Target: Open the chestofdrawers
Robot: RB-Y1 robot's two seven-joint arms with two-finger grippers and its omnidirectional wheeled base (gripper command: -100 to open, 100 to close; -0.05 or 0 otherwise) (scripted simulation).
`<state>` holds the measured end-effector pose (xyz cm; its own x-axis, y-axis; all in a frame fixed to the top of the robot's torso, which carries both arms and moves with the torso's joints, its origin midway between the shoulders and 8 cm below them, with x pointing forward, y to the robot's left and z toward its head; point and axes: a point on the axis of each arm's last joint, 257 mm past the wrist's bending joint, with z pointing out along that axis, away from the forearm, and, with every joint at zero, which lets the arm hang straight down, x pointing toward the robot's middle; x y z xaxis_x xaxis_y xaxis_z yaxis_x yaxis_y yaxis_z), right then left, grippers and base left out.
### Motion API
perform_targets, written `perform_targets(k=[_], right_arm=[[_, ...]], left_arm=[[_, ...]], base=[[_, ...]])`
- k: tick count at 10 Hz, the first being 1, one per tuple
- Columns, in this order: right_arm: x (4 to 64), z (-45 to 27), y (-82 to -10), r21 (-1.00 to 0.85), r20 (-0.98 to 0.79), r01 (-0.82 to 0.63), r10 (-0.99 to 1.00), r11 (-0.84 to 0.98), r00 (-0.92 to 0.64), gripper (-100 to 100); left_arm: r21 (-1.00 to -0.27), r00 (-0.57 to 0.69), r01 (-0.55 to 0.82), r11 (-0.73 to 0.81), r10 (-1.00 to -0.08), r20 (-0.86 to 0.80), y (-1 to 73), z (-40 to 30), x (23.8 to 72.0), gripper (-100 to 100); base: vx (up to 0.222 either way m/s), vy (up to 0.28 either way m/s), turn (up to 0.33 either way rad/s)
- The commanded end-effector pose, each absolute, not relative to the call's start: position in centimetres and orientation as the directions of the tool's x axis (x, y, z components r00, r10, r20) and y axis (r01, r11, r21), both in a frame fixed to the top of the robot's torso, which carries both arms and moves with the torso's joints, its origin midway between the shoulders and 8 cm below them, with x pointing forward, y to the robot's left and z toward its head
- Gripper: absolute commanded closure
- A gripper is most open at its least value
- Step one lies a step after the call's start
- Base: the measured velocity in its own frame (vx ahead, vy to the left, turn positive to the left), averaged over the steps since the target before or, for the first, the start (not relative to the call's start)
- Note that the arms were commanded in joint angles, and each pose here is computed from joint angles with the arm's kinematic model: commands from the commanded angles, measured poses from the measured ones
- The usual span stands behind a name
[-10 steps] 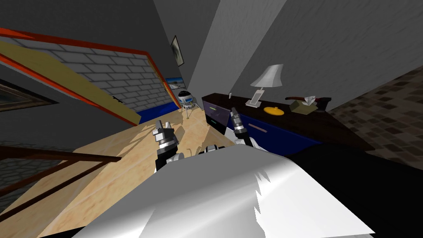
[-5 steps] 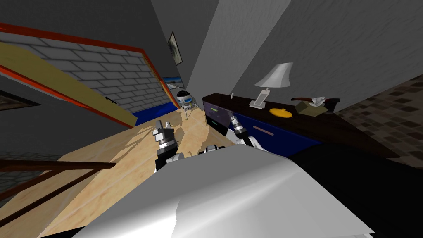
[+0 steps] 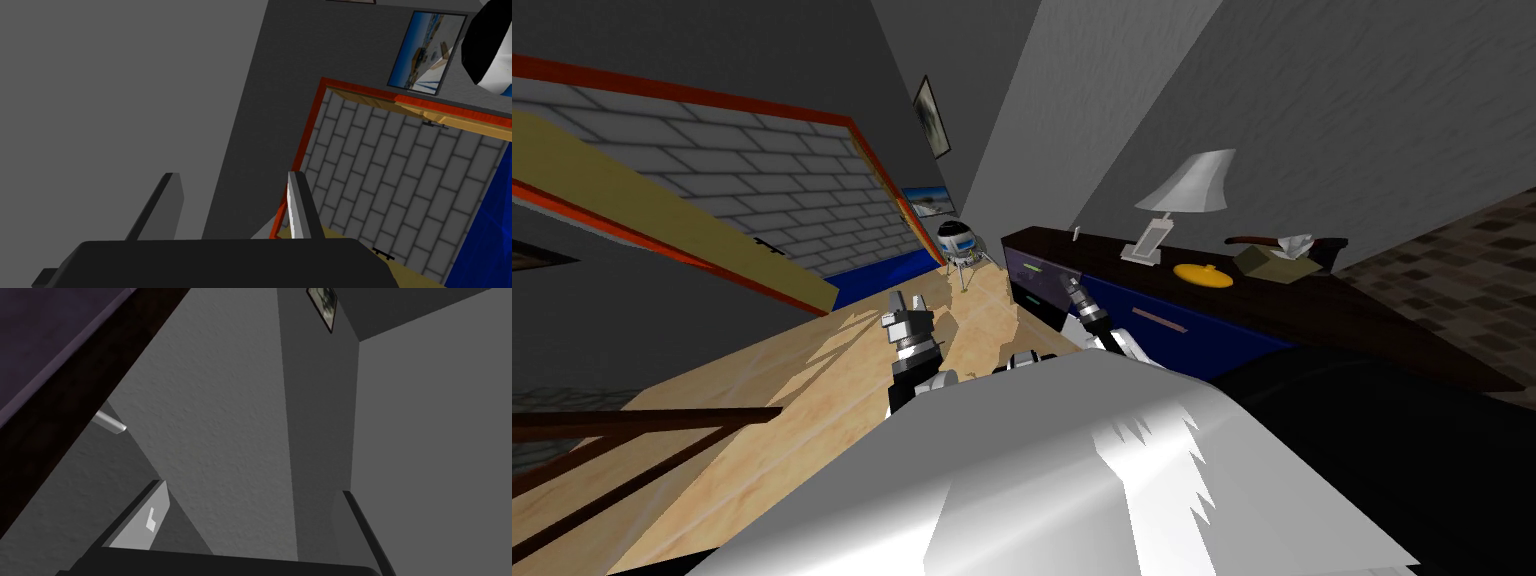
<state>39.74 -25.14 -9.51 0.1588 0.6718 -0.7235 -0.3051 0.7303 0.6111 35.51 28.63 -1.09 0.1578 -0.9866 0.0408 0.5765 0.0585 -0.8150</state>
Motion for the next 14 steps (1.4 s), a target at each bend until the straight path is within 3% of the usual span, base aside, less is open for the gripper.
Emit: perform_targets(k=[1,14], right_arm=[[40.3,-10.8,-25.6,0.556,-0.782,-0.263,0.603,0.789,0.156,-100],[42.2,-18.5,-31.7,0.133,-0.989,0.014,0.132,0.991,0.067,-100]], left_arm=[[-0.815,0.158,0.576,0.058,-0.987,0.041,28.6,-1.1,35.5,0],[-0.815,0.158,0.577,0.059,-0.987,0.041,28.6,-1.1,35.5,0]], base=[[0.074,0.054,-0.034],[0.093,0.061,-0.044]])
